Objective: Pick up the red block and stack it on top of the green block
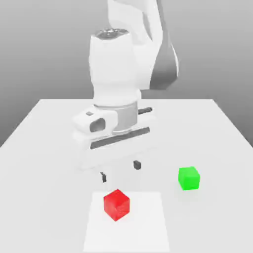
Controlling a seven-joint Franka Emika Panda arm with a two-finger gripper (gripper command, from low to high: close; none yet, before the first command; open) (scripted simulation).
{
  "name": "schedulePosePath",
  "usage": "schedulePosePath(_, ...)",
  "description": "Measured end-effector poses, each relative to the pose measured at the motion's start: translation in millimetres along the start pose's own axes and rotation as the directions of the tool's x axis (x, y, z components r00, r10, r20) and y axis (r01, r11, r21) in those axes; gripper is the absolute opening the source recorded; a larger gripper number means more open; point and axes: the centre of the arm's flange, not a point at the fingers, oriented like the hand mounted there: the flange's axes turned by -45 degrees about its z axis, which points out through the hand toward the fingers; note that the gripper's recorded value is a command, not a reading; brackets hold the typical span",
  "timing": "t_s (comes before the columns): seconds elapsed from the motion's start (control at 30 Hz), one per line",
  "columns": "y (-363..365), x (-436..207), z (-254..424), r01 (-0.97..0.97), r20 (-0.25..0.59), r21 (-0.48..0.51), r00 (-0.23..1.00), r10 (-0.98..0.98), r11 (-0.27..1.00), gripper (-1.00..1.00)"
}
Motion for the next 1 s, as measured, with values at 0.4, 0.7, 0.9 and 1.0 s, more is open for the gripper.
schedulePosePath(0.4, -8, -15, 85, 0.049, 0.045, 0.013, 0.998, -0.049, 0.999, -1.0)
schedulePosePath(0.7, -6, -12, 60, 0.051, 0.044, 0.011, 0.998, -0.051, 0.999, -1.0)
schedulePosePath(0.9, -18, -10, 22, 0.115, 0.041, 0.026, 0.992, -0.116, 0.993, -1.0)
schedulePosePath(1.0, -78, 20, 14, 0.399, 0.025, 0.049, 0.916, -0.4, 0.916, -1.0)
